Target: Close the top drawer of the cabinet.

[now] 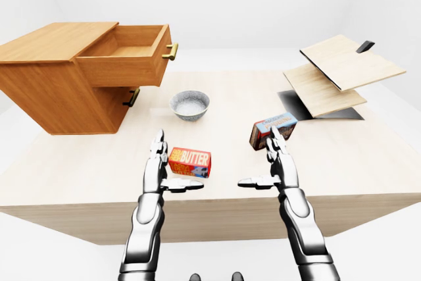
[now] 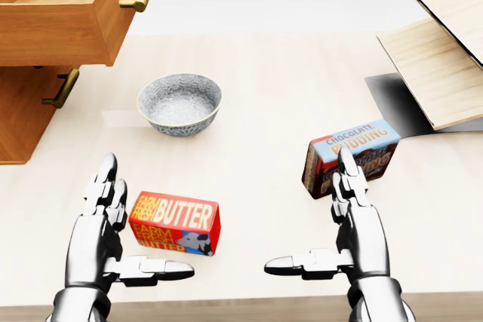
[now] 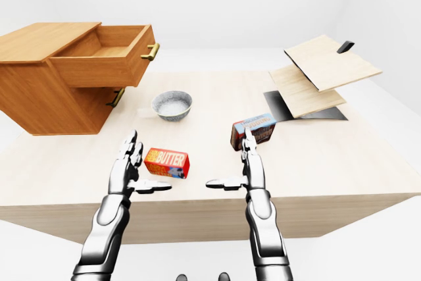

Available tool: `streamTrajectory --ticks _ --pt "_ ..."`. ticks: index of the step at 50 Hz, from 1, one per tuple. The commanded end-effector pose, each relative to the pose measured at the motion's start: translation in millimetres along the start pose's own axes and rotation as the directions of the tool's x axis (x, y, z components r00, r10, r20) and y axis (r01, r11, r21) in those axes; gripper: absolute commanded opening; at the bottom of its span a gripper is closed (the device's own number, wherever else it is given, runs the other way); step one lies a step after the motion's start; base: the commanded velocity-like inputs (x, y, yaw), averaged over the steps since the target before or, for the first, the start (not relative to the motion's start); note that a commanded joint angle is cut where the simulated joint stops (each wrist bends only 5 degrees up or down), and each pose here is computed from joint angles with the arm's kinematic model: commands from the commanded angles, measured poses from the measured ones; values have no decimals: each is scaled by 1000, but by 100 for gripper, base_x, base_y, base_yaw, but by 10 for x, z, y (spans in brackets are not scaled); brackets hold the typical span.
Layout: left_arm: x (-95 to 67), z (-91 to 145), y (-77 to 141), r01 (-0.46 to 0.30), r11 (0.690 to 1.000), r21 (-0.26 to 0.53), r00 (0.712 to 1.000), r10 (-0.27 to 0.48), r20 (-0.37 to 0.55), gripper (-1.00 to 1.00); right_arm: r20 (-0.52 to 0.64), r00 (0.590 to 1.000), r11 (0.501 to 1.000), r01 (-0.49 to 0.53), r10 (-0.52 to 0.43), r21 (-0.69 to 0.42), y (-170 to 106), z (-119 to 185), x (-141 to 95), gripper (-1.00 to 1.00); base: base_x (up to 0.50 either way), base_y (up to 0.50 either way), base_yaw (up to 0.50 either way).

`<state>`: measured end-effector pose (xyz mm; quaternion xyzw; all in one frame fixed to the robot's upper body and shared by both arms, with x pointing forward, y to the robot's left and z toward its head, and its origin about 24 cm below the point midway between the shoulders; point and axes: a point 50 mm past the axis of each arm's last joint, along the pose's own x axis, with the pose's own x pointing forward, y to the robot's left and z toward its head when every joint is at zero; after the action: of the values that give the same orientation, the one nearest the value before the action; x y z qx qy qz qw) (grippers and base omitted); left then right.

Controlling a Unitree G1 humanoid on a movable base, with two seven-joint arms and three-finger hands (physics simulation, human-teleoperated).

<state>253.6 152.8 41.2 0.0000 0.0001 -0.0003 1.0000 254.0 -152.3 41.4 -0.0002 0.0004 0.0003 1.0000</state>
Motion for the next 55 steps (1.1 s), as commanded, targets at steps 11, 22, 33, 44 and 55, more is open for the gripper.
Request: streamTrajectory --ticks 11,22,33,44,55 --pt "-21 8 45 3 1000 3 1000 -3 0 100 -2 1000 1000 -1 1 -4 123 122 182 100 0 0 0" --pt "169 307 75 8 999 34 998 -10 67 100 192 981 1000 -13 14 -6 118 604 211 100 0 0 0" --pt "462 825 82 13 998 60 969 -27 244 100 409 913 1000 -17 11 11 104 1199 338 100 0 0 0" --pt "572 1140 70 20 998 66 938 -41 344 100 474 880 1000 -18 16 -1 -39 1312 130 100 0 0 0" --pt "530 1246 30 27 998 65 920 -50 389 100 475 879 999 -37 32 3 18 1311 126 100 0 0 0"
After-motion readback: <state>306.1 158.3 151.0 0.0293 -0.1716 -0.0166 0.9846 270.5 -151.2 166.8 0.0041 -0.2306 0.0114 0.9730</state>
